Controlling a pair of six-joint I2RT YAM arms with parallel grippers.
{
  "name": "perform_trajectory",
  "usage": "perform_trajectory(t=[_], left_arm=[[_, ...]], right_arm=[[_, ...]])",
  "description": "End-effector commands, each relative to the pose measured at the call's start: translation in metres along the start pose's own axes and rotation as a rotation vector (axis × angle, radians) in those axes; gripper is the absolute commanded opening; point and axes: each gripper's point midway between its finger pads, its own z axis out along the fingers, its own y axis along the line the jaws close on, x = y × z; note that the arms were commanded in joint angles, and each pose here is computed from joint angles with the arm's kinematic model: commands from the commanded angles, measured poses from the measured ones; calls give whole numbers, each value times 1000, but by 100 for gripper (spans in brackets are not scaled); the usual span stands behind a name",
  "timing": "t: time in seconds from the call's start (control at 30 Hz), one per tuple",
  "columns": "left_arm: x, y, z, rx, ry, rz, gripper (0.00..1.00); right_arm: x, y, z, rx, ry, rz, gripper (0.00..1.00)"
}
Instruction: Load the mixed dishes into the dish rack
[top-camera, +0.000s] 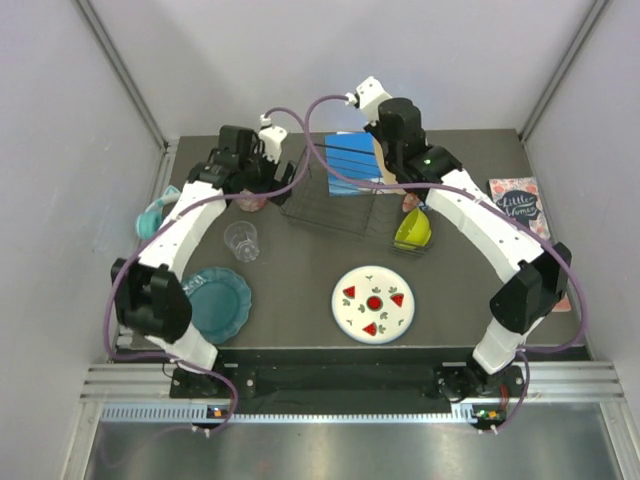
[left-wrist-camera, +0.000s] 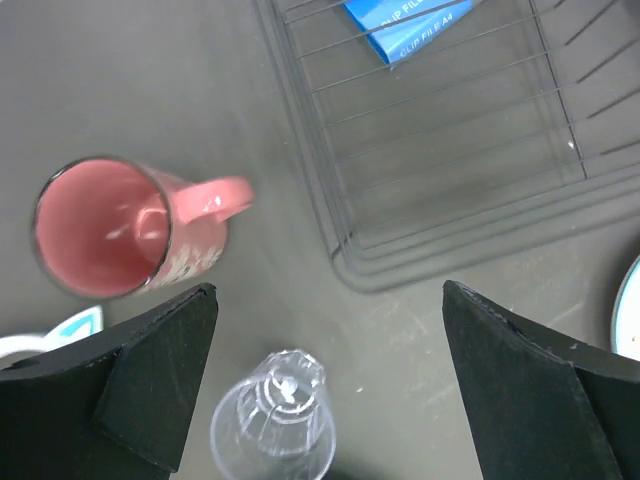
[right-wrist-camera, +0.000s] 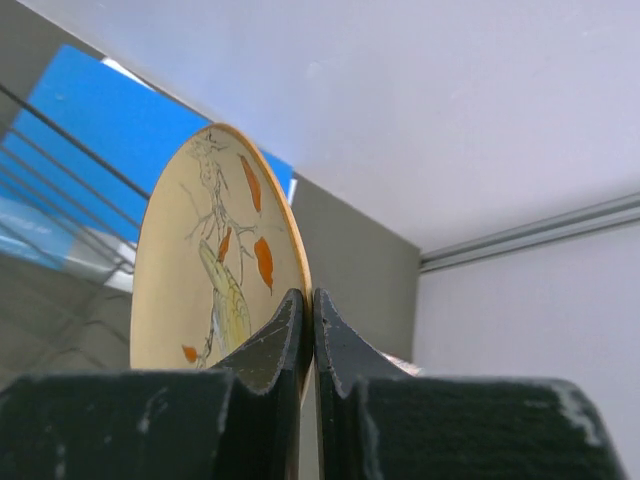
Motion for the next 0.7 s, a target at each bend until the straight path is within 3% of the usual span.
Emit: perform_trajectory(t=[0.0, 0.27, 0.67], left_arm=[[-14, 4, 35, 31, 23, -82, 98], [-7, 10, 97, 89, 158, -157, 97], [28, 16, 123, 69, 220, -115, 85]], right_arm=[[-38, -55, -6, 229, -144, -33, 0], [-38, -66, 1, 290, -149, -99, 0], [-30, -68, 5, 299, -151, -124, 0]])
